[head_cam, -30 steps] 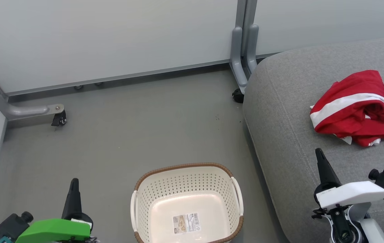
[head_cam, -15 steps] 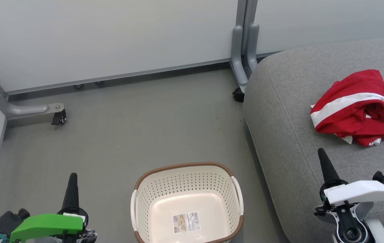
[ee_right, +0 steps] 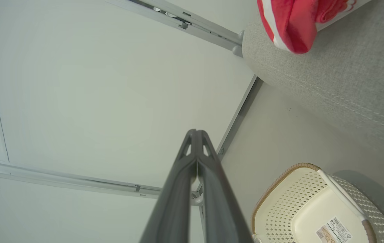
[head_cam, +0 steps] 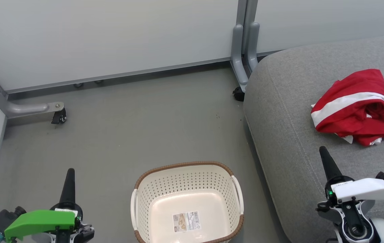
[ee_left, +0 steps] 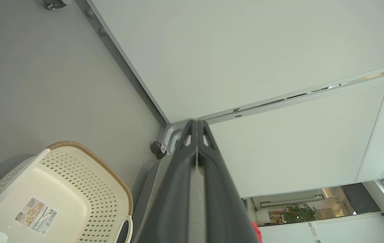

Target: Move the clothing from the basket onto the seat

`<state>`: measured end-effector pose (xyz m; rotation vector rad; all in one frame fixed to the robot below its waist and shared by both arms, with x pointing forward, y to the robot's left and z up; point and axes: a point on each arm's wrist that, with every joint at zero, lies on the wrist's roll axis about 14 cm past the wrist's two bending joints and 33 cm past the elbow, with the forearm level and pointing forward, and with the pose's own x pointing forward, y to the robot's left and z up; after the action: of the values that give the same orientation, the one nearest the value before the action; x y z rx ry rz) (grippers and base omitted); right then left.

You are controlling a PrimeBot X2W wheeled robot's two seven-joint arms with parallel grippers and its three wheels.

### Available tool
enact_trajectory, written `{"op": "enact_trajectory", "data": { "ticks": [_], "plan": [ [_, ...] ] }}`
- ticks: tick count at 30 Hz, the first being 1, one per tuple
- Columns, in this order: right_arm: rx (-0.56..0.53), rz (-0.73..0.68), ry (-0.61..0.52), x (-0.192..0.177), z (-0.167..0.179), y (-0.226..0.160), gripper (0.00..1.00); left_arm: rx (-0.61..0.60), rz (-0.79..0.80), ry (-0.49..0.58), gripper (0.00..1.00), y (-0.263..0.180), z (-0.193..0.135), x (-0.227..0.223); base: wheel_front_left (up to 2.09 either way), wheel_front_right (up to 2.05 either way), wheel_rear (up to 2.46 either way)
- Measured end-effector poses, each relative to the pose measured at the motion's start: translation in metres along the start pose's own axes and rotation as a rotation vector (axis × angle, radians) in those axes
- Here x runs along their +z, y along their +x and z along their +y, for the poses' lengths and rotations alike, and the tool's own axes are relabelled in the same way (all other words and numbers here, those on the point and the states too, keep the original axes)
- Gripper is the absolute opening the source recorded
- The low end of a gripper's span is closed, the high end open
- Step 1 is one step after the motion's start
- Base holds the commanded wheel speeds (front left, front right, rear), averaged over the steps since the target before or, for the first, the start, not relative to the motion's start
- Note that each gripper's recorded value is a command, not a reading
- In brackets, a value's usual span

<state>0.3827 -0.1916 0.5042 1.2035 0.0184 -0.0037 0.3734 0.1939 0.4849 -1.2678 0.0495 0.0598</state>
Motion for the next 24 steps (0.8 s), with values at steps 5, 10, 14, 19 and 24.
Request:
{"op": "enact_trajectory", "data": {
  "ticks": [5, 10, 14, 19, 24],
  "plan": [
    [-0.003, -0.001, 0.045, 0.0013, -0.0012, 0.0004, 0.0, -0.005, 0.002, -0.042, 0.0, 0.0016, -0.0018, 0.001, 0.0, 0.0, 0.0],
    [-0.005, 0.0, 0.09, 0.0018, -0.002, 0.0006, 0.0, -0.009, 0.003, -0.076, 0.0, 0.0027, -0.0031, 0.0018, 0.0, 0.0, 0.0],
    [-0.006, 0.0, 0.124, 0.0023, -0.0026, 0.0009, 0.0, -0.017, 0.003, -0.107, 0.0, 0.0046, -0.0057, 0.0029, 0.0, 0.0, 0.0],
    [-0.007, -0.002, 0.166, 0.0033, -0.0031, 0.0013, 0.0, -0.023, 0.006, -0.139, 0.0, 0.0059, -0.0073, 0.0038, 0.0, 0.0, 0.0],
    [-0.004, -0.005, 0.206, 0.0047, -0.0029, 0.0021, 0.0, -0.026, 0.007, -0.174, 0.0, 0.0067, -0.0081, 0.0048, 0.0, 0.0, 0.0]
  ]
}}
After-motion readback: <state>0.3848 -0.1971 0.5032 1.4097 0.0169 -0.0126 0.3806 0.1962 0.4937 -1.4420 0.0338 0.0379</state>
